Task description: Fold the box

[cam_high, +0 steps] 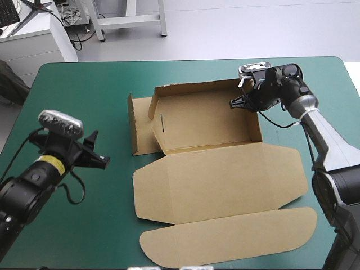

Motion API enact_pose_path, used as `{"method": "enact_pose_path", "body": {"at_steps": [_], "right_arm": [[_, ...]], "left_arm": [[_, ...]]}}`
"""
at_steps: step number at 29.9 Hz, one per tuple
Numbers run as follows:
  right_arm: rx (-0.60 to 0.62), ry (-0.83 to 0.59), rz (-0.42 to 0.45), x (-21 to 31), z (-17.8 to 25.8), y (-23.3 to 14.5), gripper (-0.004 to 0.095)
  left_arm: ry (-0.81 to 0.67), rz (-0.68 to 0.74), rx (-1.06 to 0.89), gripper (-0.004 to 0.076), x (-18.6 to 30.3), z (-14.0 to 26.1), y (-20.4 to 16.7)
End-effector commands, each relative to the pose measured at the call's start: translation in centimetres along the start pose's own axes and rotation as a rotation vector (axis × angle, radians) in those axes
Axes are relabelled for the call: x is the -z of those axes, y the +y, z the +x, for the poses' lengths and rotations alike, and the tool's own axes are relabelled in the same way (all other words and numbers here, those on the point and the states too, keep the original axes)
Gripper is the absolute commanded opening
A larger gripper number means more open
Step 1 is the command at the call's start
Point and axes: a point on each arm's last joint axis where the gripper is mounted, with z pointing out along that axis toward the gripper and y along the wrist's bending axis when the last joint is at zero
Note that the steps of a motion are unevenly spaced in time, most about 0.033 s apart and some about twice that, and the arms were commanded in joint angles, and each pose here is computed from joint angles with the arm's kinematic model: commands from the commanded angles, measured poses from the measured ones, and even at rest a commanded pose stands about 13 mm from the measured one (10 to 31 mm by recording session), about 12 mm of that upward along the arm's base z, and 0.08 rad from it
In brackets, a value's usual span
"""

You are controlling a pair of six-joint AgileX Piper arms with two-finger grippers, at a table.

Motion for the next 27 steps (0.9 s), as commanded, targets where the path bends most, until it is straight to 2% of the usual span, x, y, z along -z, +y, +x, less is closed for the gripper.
{"method": "enact_pose_path", "body": {"at_steps": [1,6,13,16,21,23,27], "right_arm": [[0.005,0.126,-0.075,-1.8,1.1,0.9,-0.002],[-0.003,0.225,-0.089,-3.9,1.9,0.9,-0.002],[0.005,0.283,-0.089,-3.6,2.4,0.9,-0.0019],[0.005,0.264,-0.086,-3.7,2.2,0.9,-0.0019],[0.01,0.255,-0.077,-3.6,2.1,0.8,-0.0004],[0.026,0.245,-0.079,-3.2,1.7,0.8,0.0049],[0.066,0.195,-0.074,-1.0,0.0,0.8,0.0235]], "left_arm": [[-0.152,0.025,0.059,0.0304,3.3,0.9,0.1],[-0.201,0.041,0.119,0.0275,6.6,4.3,0.2],[-0.137,0.015,0.134,-0.001,8.7,8.2,0.4],[-0.109,0.005,0.137,-0.0006,9.3,9.2,0.5],[-0.159,-0.001,0.119,-0.0006,10.0,9.7,0.6],[-0.162,-0.004,0.117,-0.0006,10.1,9.7,0.6],[-0.162,-0.011,0.108,-0.0006,10.1,9.7,0.7]]}}
